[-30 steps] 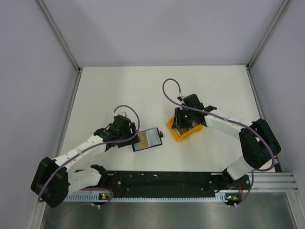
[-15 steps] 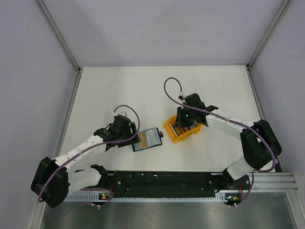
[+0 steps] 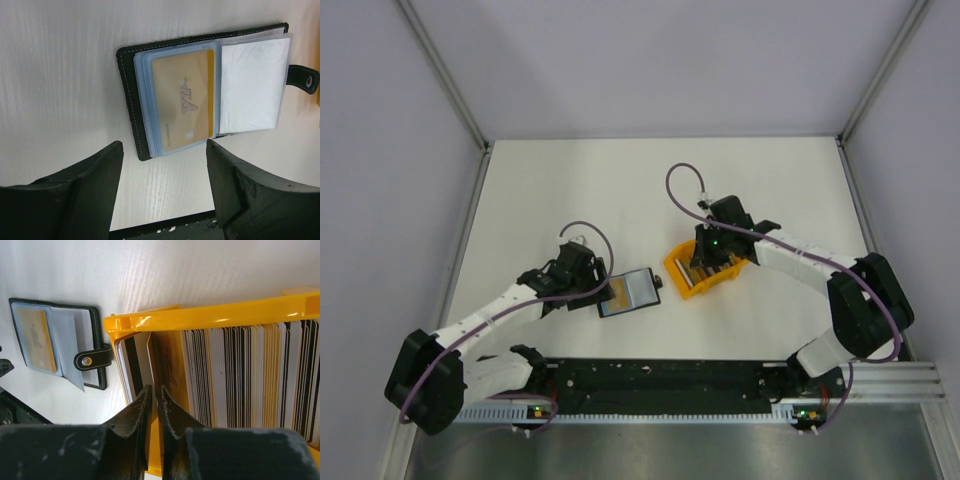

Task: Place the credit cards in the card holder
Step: Pick up the credit card from the storage box.

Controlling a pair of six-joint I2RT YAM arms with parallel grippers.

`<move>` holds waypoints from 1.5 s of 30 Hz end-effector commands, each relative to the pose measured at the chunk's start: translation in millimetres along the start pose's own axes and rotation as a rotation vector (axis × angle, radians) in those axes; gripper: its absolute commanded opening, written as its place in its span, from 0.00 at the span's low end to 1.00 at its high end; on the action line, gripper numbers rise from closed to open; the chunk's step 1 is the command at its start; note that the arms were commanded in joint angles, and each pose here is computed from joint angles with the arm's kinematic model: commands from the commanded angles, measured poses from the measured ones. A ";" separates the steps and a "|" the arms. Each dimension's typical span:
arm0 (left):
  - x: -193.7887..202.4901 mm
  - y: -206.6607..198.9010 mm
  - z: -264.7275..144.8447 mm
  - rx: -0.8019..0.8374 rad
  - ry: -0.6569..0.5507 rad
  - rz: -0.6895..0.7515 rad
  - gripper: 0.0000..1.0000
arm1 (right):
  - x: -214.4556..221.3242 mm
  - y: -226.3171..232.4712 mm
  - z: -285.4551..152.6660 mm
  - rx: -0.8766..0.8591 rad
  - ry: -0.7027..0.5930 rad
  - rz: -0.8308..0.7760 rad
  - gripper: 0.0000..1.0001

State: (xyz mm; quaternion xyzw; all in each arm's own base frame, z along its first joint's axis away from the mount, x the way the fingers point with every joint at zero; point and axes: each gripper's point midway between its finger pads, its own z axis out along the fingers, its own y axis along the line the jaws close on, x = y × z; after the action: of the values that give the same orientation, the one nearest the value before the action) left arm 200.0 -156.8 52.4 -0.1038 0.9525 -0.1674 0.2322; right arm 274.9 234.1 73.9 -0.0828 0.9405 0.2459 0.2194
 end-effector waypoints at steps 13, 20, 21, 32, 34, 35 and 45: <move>-0.3 -2.4 3.1 0.016 -0.008 0.003 0.72 | 8.2 -6.1 14.1 0.031 0.053 -0.060 0.14; -1.6 -3.5 2.8 0.019 -0.011 0.006 0.72 | 8.4 -4.6 15.7 0.041 0.051 -0.066 0.09; -1.7 -3.4 2.2 0.019 -0.011 0.009 0.72 | 6.7 -5.5 15.1 0.045 0.044 -0.068 0.06; -3.1 0.2 0.1 0.002 -0.021 0.004 0.71 | -14.8 4.9 -9.3 0.034 -0.058 -0.094 0.00; -5.6 -0.8 -1.5 0.006 -0.033 0.000 0.72 | -20.3 3.8 -16.0 0.051 -0.091 -0.096 0.00; -6.1 -1.6 -2.5 0.009 -0.036 0.004 0.72 | -23.5 3.6 -19.9 0.057 -0.110 -0.100 0.00; -10.2 0.0 -7.1 0.005 -0.064 -0.002 0.72 | -36.2 8.0 -52.3 0.058 -0.250 -0.030 0.00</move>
State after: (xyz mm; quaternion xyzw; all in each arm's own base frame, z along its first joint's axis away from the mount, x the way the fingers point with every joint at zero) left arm 201.2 -153.7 56.2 -0.1065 0.9492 -0.1664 0.2448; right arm 282.4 214.7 108.9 -0.0850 0.9280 0.2025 0.3011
